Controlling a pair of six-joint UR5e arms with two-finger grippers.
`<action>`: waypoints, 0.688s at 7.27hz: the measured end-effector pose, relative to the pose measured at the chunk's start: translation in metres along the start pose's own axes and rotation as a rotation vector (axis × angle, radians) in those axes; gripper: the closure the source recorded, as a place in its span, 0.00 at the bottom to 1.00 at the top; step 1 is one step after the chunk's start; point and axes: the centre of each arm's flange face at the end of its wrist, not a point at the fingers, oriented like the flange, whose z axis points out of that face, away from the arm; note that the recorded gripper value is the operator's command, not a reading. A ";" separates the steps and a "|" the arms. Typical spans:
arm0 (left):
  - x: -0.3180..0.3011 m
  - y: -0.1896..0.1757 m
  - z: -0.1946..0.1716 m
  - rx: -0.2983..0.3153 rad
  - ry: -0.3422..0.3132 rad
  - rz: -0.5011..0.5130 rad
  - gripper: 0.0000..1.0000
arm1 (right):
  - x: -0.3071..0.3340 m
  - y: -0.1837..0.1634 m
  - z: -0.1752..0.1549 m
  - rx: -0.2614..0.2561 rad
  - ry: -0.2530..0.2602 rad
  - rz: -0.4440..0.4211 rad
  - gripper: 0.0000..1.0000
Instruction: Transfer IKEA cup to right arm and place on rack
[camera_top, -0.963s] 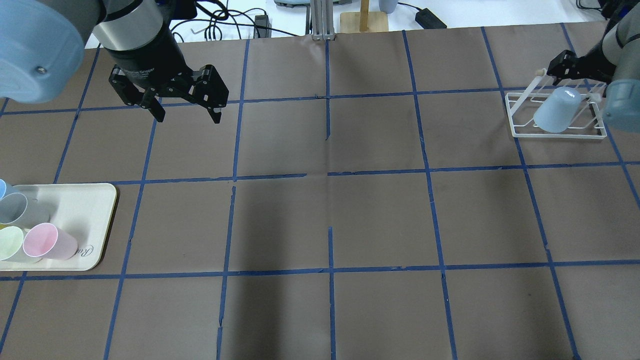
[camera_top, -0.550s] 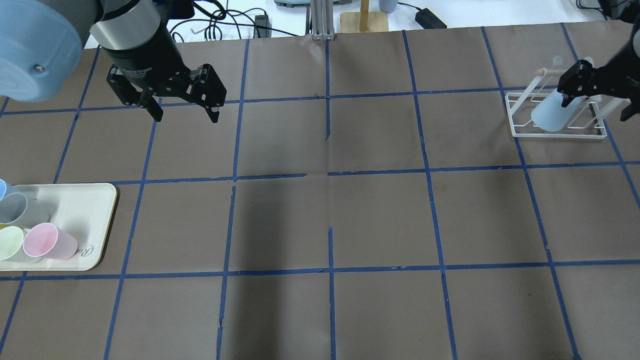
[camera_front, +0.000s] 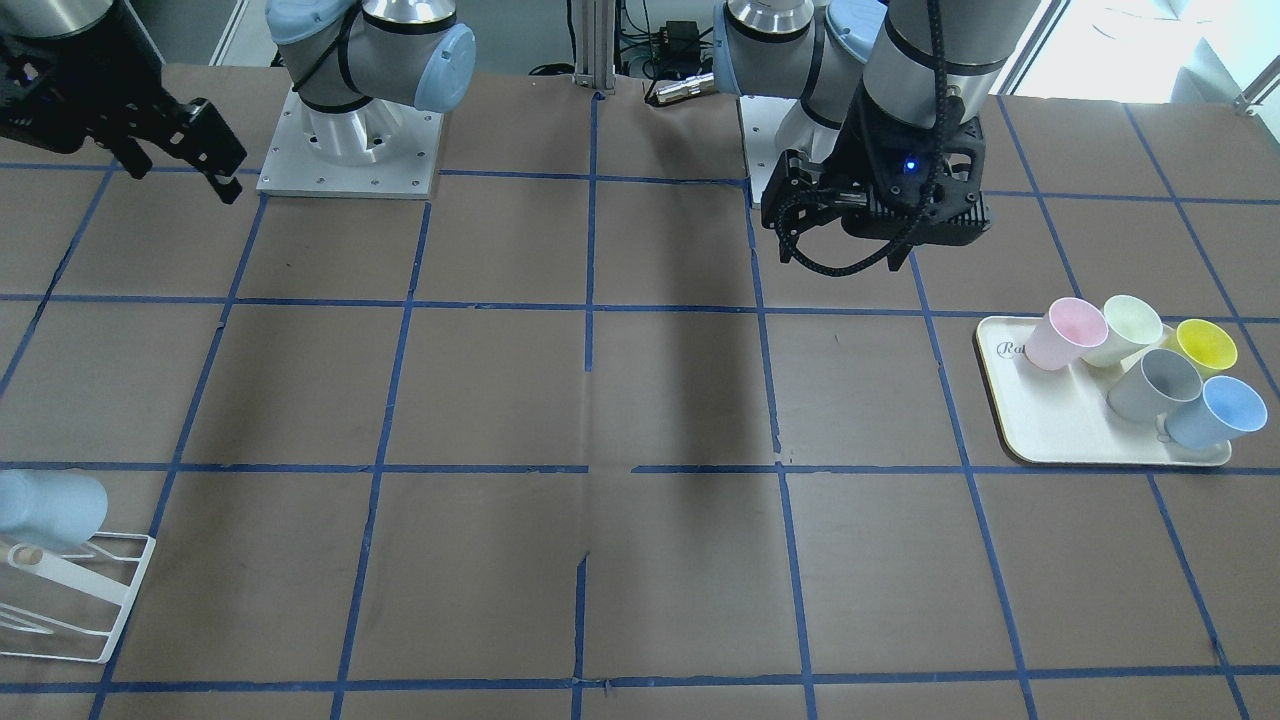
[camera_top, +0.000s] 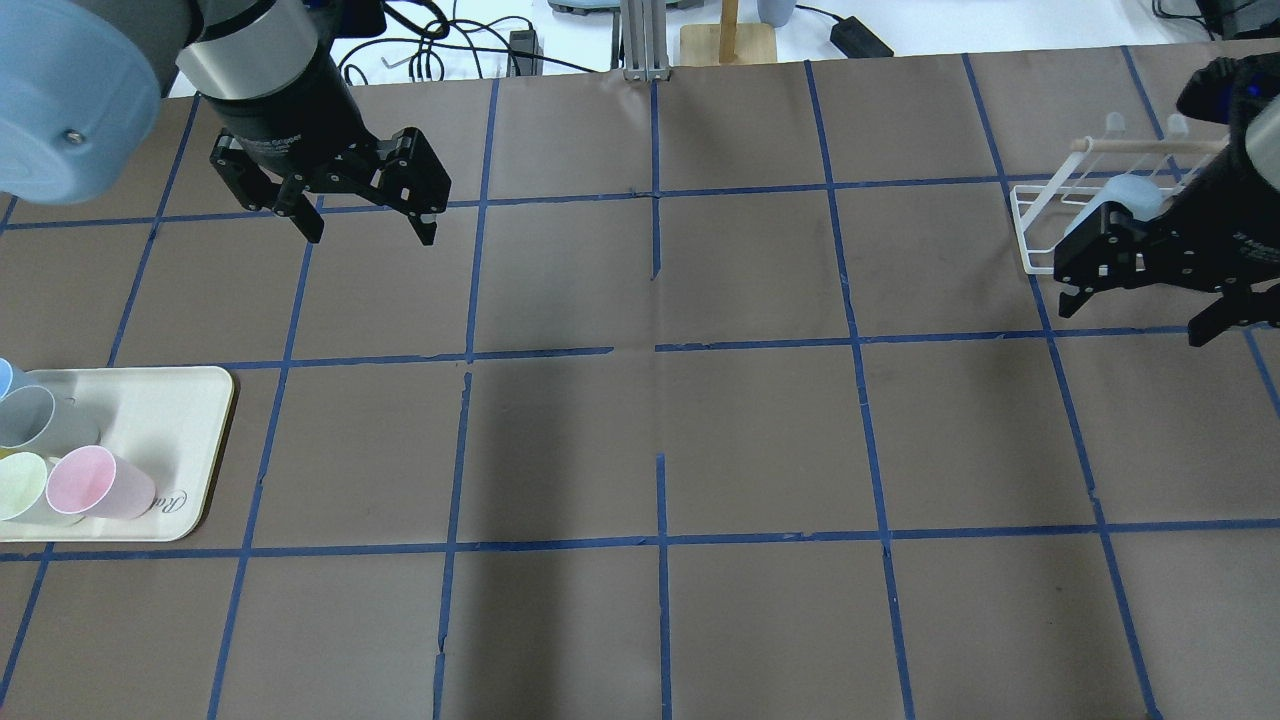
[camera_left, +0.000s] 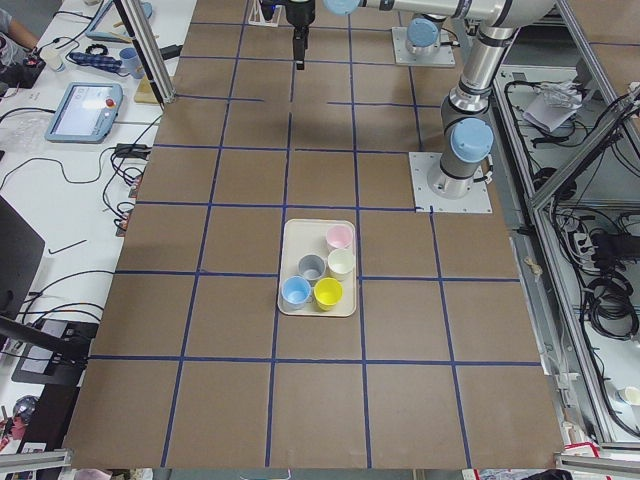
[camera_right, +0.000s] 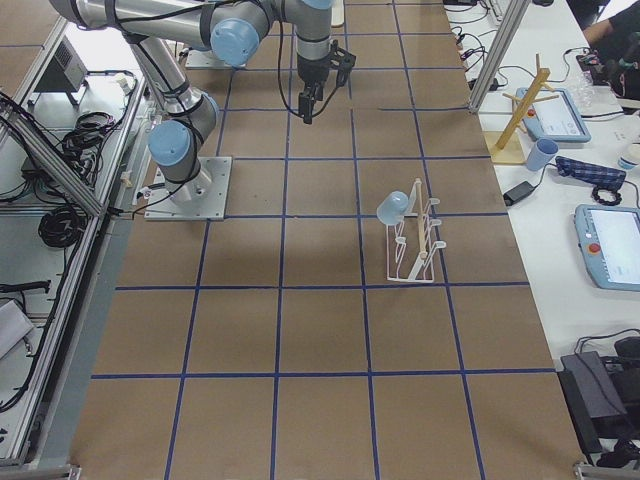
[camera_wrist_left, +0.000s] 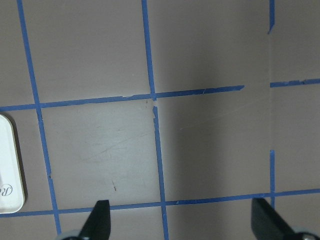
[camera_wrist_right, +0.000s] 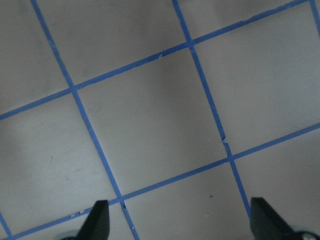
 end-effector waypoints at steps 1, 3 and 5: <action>0.000 -0.003 -0.002 0.005 0.000 -0.002 0.00 | -0.020 0.004 0.002 -0.011 -0.003 -0.058 0.00; 0.000 -0.006 -0.007 0.015 0.000 -0.001 0.00 | -0.056 -0.012 0.002 -0.013 0.000 -0.154 0.00; -0.002 -0.013 -0.013 0.028 -0.002 -0.008 0.00 | -0.085 -0.036 -0.008 -0.015 0.001 -0.197 0.00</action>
